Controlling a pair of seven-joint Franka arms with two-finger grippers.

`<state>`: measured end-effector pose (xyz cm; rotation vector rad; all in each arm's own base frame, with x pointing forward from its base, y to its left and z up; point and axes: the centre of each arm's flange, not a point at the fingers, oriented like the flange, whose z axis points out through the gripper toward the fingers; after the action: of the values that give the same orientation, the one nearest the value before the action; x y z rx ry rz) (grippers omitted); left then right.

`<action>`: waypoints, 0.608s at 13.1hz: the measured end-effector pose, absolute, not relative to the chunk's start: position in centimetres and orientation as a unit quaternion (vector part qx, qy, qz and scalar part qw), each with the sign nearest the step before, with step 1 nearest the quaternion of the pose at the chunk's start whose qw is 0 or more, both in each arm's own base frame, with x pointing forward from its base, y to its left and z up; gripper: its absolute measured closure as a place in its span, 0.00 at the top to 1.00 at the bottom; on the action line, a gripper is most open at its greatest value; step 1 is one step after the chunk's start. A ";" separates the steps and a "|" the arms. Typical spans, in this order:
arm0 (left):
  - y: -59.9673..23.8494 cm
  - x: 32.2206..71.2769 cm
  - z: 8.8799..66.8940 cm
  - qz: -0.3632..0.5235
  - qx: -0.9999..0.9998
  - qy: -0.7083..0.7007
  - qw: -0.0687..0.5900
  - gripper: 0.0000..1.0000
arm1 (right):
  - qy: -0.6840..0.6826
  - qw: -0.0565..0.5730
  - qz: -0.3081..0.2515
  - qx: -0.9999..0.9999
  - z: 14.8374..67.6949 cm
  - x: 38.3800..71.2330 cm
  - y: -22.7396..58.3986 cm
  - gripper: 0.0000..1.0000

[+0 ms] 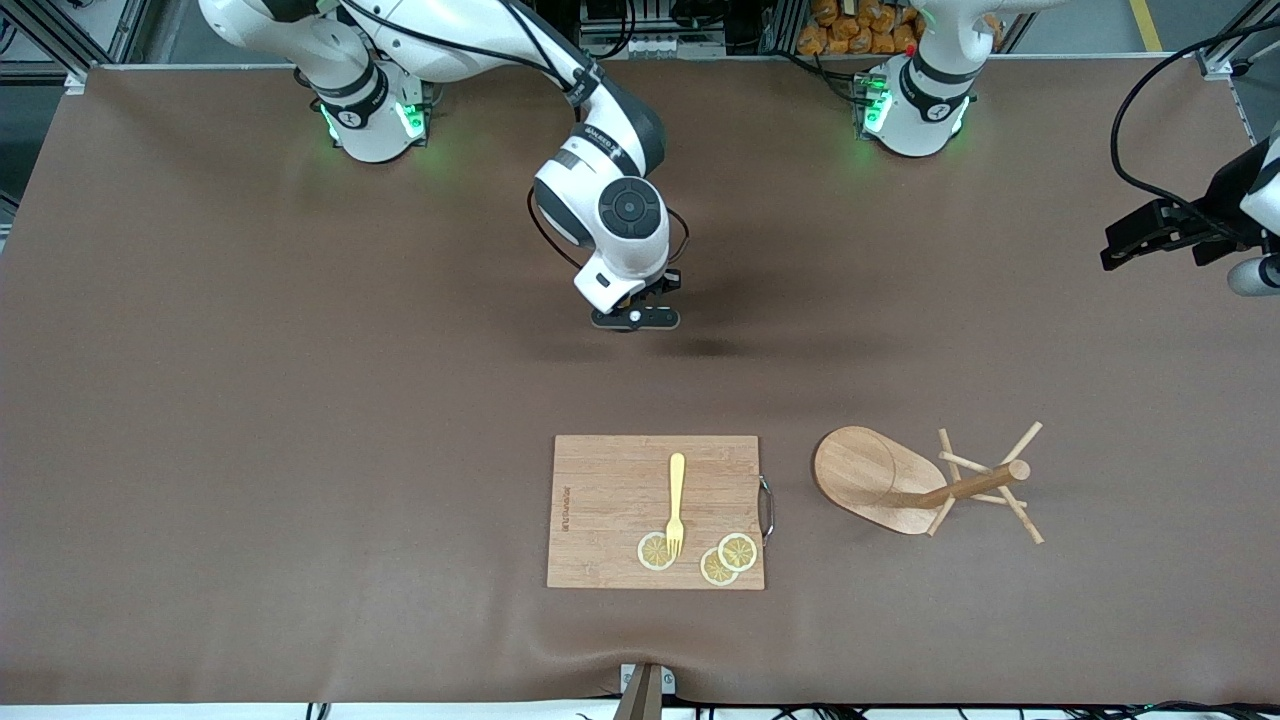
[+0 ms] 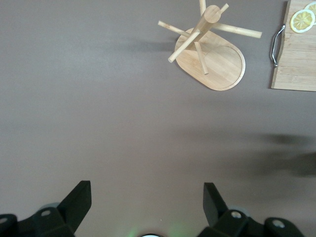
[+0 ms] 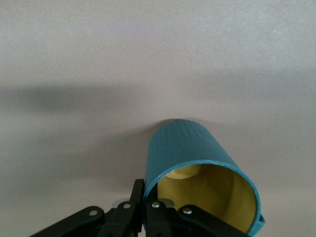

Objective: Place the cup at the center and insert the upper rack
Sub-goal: 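Carry the teal mug with the right gripper to the table center, then set the mug down, open the right gripper while the left gripper approaches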

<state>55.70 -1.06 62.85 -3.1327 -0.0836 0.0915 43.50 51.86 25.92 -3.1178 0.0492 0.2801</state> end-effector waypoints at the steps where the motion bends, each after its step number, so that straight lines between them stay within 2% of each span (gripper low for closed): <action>1: -1.0 55.7 62.8 0.030 -0.999 -0.027 0.003 1.00 | 0.016 0.005 0.089 -0.996 25.9 43.5 51.9 0.05; 2: -1.0 55.8 62.7 0.030 -0.999 -0.027 0.003 1.00 | 0.015 0.005 0.089 -0.996 25.9 43.5 51.9 0.09; 4: -1.1 55.8 62.7 0.031 -0.999 -0.027 0.003 1.00 | 0.015 0.008 0.086 -0.996 26.0 43.6 51.9 0.31; 6: -1.2 55.8 62.7 0.031 -0.999 -0.025 0.003 1.00 | 0.016 0.013 0.080 -0.997 26.0 43.8 52.0 0.34; 8: -2.0 55.8 62.7 0.030 -0.999 -0.019 0.003 1.00 | 0.018 0.016 0.077 -0.997 26.1 44.0 52.0 0.48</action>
<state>55.77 -1.95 62.74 -3.1333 -0.0584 0.0942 43.95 52.01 26.09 -3.0990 0.0556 0.2408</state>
